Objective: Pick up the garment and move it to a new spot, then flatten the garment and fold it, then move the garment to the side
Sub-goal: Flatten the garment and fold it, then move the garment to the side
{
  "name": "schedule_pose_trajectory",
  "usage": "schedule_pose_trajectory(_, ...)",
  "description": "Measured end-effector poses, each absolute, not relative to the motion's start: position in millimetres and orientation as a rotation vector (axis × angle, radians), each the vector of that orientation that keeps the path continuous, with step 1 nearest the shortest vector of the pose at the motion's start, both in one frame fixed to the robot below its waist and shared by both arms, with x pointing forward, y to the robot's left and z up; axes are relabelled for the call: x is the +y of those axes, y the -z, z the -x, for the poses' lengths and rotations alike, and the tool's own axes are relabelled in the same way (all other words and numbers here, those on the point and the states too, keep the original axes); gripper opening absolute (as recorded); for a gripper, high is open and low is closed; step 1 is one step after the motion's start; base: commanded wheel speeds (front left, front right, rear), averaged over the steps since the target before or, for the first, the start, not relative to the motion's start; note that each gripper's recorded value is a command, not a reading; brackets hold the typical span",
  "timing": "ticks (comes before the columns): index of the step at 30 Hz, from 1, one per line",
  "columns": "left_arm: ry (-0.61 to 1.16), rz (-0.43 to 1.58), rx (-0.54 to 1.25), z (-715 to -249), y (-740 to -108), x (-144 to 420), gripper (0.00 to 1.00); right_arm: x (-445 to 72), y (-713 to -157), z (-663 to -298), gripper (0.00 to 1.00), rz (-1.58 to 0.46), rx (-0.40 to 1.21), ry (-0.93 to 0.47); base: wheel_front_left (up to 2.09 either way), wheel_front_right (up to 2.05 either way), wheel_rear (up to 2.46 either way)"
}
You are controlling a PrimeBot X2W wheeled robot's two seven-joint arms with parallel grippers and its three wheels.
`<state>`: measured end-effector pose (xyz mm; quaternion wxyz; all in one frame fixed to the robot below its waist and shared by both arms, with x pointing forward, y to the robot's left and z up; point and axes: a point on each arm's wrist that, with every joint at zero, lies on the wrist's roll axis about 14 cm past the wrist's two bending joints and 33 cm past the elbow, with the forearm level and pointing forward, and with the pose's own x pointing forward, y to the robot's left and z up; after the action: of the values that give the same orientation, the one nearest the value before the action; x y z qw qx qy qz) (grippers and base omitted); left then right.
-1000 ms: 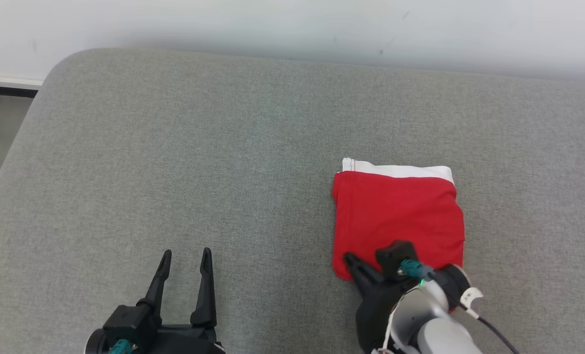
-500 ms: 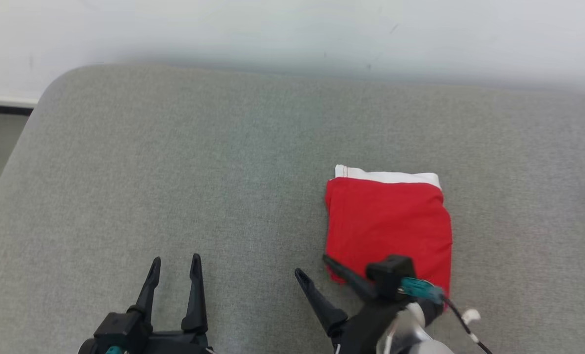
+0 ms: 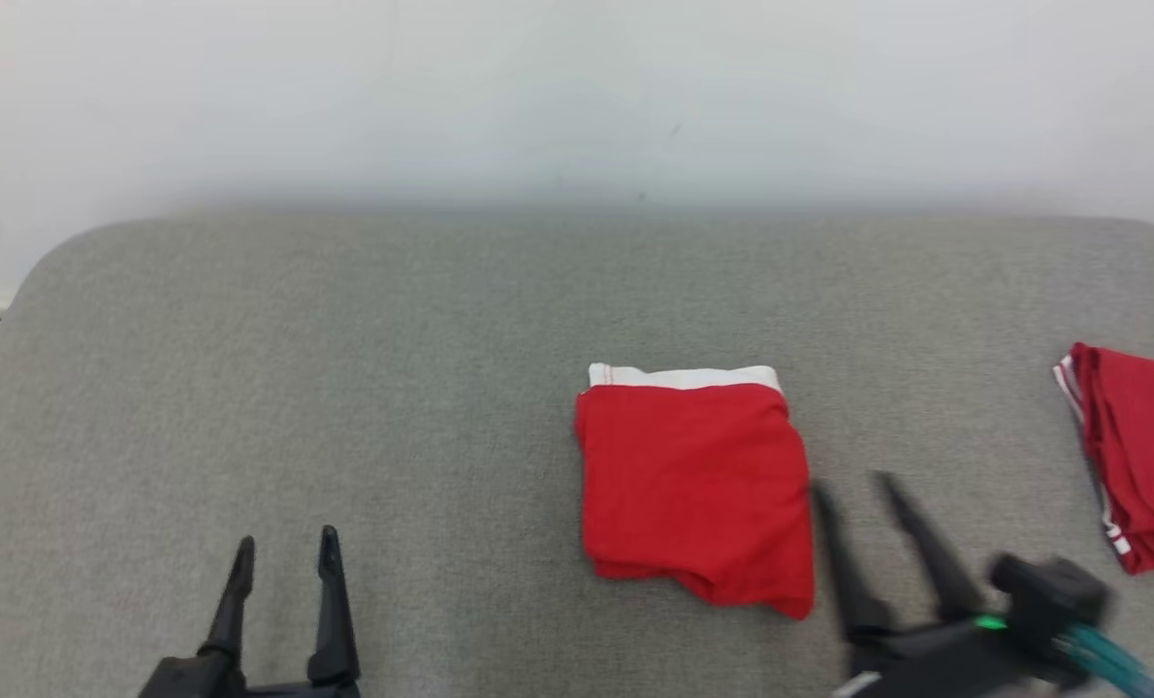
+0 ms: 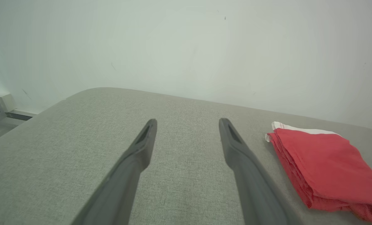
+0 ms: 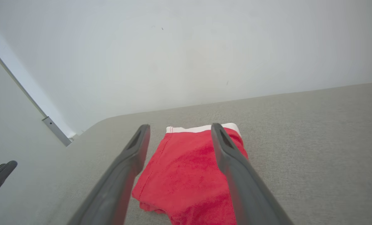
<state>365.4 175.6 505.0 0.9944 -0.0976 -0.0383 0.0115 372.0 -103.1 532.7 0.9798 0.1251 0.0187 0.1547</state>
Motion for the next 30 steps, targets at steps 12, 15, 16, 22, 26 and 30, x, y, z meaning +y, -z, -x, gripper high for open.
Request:
schedule_pose_trajectory(12, 0.008, 0.133, -0.084, -358.8, -507.1, 170.2, 1.0, -208.4, -510.6, -342.8, 1.0, -0.166, -0.036, 0.022, 0.0, 0.0, 0.0)
schedule_pose_trajectory(15, 0.015, 0.111, -0.057, -355.4, -498.3, 170.6, 1.0, -213.0, -502.8, -340.5, 1.0, -0.175, -0.026, 0.038, 0.0, 0.0, 0.0)
schedule_pose_trajectory(16, 0.019, 0.1, -0.05, -354.1, -496.0, 170.0, 1.0, -214.8, -501.3, -340.1, 1.0, -0.175, -0.026, 0.042, 0.0, 0.0, 0.0)
schedule_pose_trajectory(22, 0.011, 0.078, -0.005, -343.5, -481.4, 174.5, 1.0, -212.1, -484.4, -335.6, 1.0, -0.182, 0.024, 0.034, 0.0, 0.0, 0.0)
schedule_pose_trajectory(26, -0.006, 0.076, 0.016, -338.8, -474.4, 180.2, 1.0, -208.3, -477.1, -333.8, 1.0, -0.182, 0.052, 0.022, 0.0, 0.0, 0.0)
schedule_pose_trajectory(30, -0.014, 0.077, 0.038, -335.2, -467.5, 183.5, 1.0, -206.8, -474.3, -333.3, 1.0, -0.183, 0.064, 0.015, 0.0, 0.0, 0.0)
